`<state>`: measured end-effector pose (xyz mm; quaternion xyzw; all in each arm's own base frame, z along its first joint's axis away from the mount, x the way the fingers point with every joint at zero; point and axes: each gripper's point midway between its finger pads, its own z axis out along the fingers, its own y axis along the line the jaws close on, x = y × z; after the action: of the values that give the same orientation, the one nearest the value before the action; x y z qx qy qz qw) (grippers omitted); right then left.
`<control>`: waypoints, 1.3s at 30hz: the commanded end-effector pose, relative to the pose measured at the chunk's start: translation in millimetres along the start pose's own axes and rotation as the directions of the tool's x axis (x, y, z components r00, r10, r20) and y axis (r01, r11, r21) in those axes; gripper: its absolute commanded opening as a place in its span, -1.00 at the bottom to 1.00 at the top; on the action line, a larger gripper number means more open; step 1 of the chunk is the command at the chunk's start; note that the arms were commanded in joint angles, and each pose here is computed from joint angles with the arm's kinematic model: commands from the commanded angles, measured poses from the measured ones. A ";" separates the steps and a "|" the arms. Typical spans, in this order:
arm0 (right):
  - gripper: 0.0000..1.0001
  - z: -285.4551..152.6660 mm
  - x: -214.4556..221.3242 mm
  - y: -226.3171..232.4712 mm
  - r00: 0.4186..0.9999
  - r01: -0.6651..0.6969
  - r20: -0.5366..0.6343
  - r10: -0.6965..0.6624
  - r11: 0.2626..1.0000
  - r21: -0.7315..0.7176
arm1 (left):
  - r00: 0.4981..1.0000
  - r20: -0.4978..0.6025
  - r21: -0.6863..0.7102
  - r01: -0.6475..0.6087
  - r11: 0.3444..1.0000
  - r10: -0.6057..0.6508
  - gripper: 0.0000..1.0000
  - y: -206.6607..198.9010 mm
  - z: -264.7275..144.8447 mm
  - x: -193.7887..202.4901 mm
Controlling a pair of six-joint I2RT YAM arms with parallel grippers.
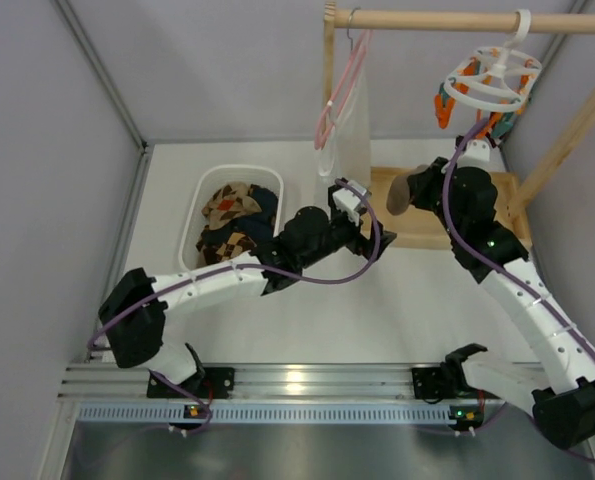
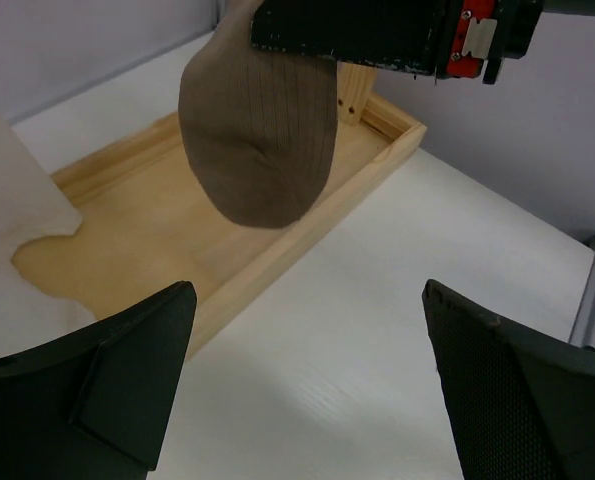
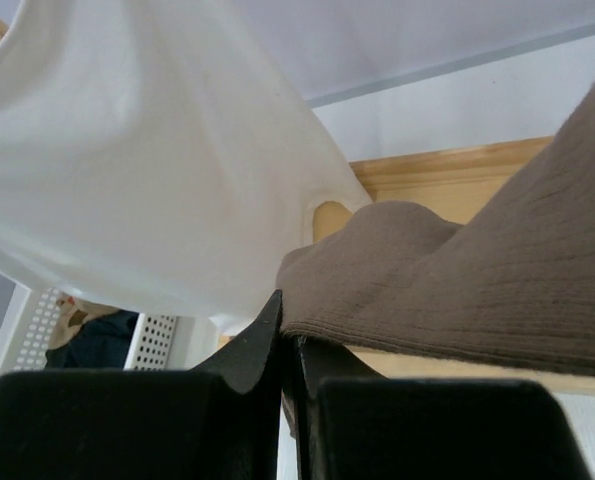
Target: Remove the socks clipped to the hanger
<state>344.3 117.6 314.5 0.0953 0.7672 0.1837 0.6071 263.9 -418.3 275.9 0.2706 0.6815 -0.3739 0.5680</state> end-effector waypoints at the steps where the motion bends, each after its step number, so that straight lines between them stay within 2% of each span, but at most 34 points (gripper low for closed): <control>1: -1.00 -5.1 -3.9 5.4 0.999 -0.014 -0.032 0.015 0.999 0.047 | 0.968 0.216 0.002 -0.135 0.991 0.131 0.96 -5.2 21.2 -51.3; 4: -1.00 -9.1 -3.6 13.8 0.999 -0.011 -0.037 0.012 0.999 0.031 | 0.946 0.243 -0.048 -0.209 0.977 0.214 0.96 -5.5 32.3 -63.5; 8: -1.00 -16.1 -11.1 21.6 1.000 -0.014 -0.027 0.014 1.000 0.013 | 0.917 0.207 -0.169 -0.310 0.936 0.341 0.96 4.1 53.4 -57.9; 13: -1.00 -23.4 -14.2 32.7 0.999 -0.049 -0.018 0.048 0.998 -0.034 | 0.901 0.182 -0.231 -0.350 0.908 0.393 0.93 4.7 73.6 -49.4; 15: -1.00 -26.9 -16.1 36.9 0.998 -0.062 -0.016 0.062 0.996 -0.058 | 0.893 0.192 -0.256 -0.355 0.899 0.407 0.80 6.4 77.1 -52.3; 17: -1.00 -28.7 -15.1 39.6 0.997 -0.072 -0.019 0.070 0.995 -0.075 | 0.894 0.181 -0.297 -0.349 0.889 0.411 0.55 11.6 80.8 -48.1; 19: -1.00 -31.8 -15.8 36.7 0.997 -0.073 -0.008 0.073 0.995 -0.069 | 0.896 0.194 -0.325 -0.325 0.888 0.399 -0.40 13.8 80.0 -51.1; 20: -1.00 -31.0 -14.0 35.6 0.997 -0.071 -0.010 0.070 0.995 -0.066 | 0.900 0.195 -0.329 -0.314 0.890 0.390 -0.40 13.9 79.3 -51.0; 21: -1.00 -32.8 -14.2 34.5 0.997 -0.071 -0.006 0.071 0.995 -0.065 | 0.903 0.198 -0.333 -0.305 0.892 0.382 -0.87 14.7 78.6 -50.7; 22: -1.00 -32.4 -9.2 31.5 0.998 -0.066 -0.014 0.065 0.996 -0.058 | 0.905 0.206 -0.331 -0.293 0.897 0.372 -1.00 13.4 77.1 -52.9; 24: -0.82 -35.8 -10.5 29.0 0.998 -0.066 0.000 0.066 0.996 -0.057 | 0.913 0.214 -0.331 -0.266 0.905 0.346 -1.00 12.9 75.9 -52.8; 25: -0.20 -35.6 -5.0 25.7 0.998 -0.059 -0.006 0.059 0.997 -0.052 | 0.915 0.218 -0.333 -0.258 0.907 0.340 -1.00 12.9 74.7 -54.8; 26: 0.08 -36.9 -2.7 24.4 0.998 -0.058 -0.008 0.058 0.997 -0.050 | 0.921 0.226 -0.320 -0.238 0.917 0.318 -1.00 10.8 75.1 -54.2; 27: 0.26 -42.2 -4.5 21.9 0.998 -0.059 0.001 0.059 0.997 -0.049 | 0.924 0.223 -0.305 -0.235 0.923 0.309 -1.00 9.1 74.7 -49.8; 28: 0.55 -44.8 0.2 17.7 0.999 -0.053 -0.005 0.053 0.998 -0.042 | 0.926 0.231 -0.290 -0.228 0.930 0.299 -1.00 6.4 72.8 -51.5; 29: 0.64 -48.4 1.4 14.3 0.999 -0.054 -0.004 0.054 0.998 -0.033 | 0.932 0.237 -0.276 -0.206 0.939 0.274 -1.00 4.5 72.6 -49.5; 30: 0.82 -60.1 -2.8 11.4 0.998 -0.057 0.016 0.057 0.998 -0.040 | 0.936 0.230 -0.268 -0.202 0.942 0.266 -1.00 4.2 71.7 -44.8; 32: 0.92 -69.8 3.3 4.2 0.999 -0.022 0.023 0.023 0.999 -0.047 | 0.945 0.225 -0.252 -0.177 0.951 0.236 -1.00 3.0 71.8 -37.2; 33: 0.97 -85.3 -5.0 2.4 0.998 -0.017 0.064 0.021 0.998 -0.068 | 0.949 0.214 -0.247 -0.175 0.953 0.229 -1.00 3.5 72.4 -30.4; 39: 0.99 -137.1 -35.2 -17.5 0.982 0.012 0.188 -0.004 0.999 -0.043 | 0.975 0.172 -0.216 -0.100 0.971 0.139 -1.00 3.6 76.9 4.5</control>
<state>243.9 78.3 338.8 0.1140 0.7238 0.1940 0.6523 306.6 -484.8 260.5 0.2575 0.6360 -0.2594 0.6797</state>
